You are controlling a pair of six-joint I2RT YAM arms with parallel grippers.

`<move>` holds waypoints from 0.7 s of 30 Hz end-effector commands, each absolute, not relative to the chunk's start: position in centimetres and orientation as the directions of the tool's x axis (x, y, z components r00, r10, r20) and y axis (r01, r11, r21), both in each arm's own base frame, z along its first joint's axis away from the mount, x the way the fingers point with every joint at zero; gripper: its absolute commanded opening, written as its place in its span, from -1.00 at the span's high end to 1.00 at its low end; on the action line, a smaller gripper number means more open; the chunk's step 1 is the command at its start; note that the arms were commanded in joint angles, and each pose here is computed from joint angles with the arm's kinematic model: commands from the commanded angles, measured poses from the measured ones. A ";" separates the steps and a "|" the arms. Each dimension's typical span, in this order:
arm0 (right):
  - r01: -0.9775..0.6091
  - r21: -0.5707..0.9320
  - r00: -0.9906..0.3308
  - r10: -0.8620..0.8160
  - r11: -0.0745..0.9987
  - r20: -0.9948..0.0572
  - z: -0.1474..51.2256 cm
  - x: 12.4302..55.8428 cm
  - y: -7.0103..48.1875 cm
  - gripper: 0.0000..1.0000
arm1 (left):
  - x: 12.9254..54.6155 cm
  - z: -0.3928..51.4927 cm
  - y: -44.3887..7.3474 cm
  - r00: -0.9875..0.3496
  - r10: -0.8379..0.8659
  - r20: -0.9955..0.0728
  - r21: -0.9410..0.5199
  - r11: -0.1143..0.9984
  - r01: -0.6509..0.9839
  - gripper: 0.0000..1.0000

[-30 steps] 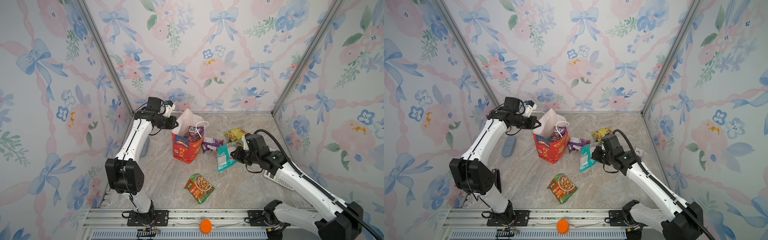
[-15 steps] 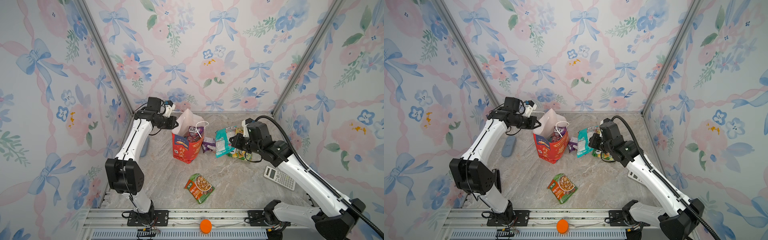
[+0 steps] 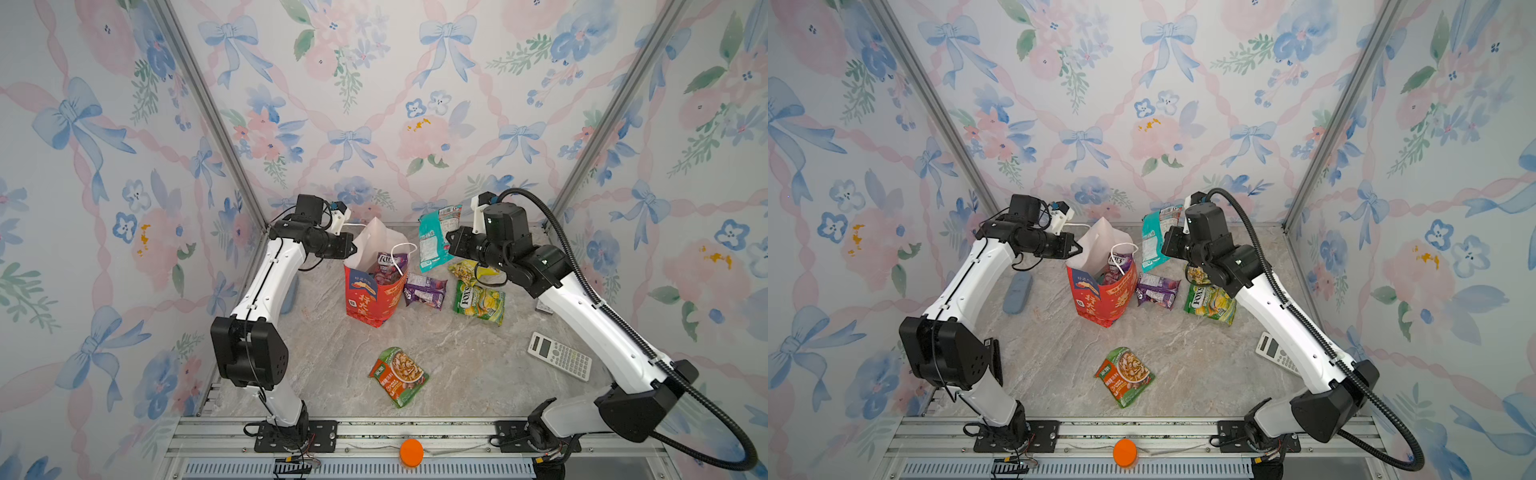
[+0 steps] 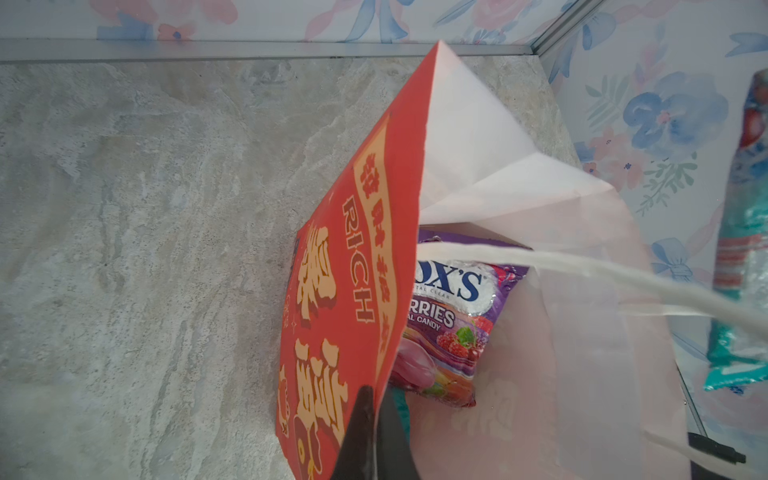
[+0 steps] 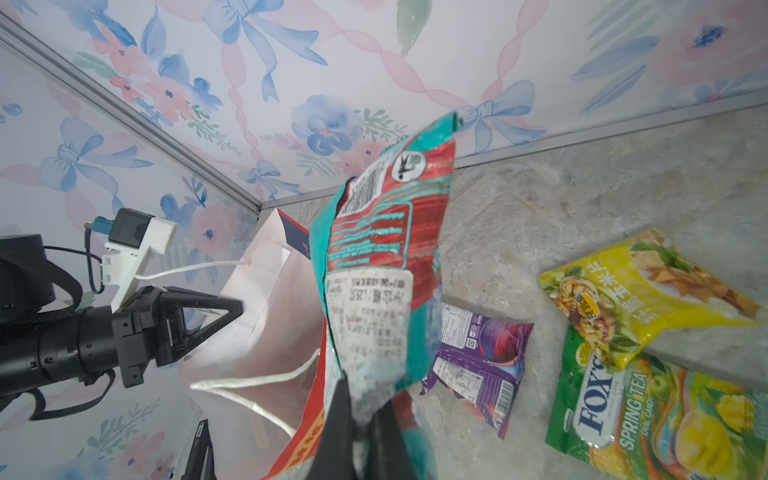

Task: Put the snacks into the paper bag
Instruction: 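Carry the teal packet with the right gripper up over the bag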

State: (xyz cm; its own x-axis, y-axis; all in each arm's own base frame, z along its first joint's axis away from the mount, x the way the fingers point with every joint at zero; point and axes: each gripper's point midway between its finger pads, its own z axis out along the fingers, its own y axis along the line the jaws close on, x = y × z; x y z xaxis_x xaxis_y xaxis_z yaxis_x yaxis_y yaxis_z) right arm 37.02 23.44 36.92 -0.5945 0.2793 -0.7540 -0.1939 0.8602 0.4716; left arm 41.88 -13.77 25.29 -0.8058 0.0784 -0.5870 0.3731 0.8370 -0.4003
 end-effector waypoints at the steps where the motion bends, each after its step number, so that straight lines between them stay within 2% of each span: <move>1: -0.257 0.443 -0.511 0.268 0.859 -0.817 40.4 38.3 24.4 1.00 | 41.2 23.9 -13.6 -0.834 0.086 -0.544 -0.400 0.848 0.348 1.00; 9: -0.308 0.410 -0.428 0.260 0.858 -0.866 44.7 40.8 26.1 1.00 | 41.1 23.8 -13.6 -0.835 0.086 -0.543 -0.400 0.848 0.348 1.00; 21: -0.402 0.377 -0.448 0.179 0.835 -0.876 44.3 42.9 33.8 1.00 | 41.1 23.9 -13.6 -0.834 0.087 -0.544 -0.403 0.845 0.351 1.00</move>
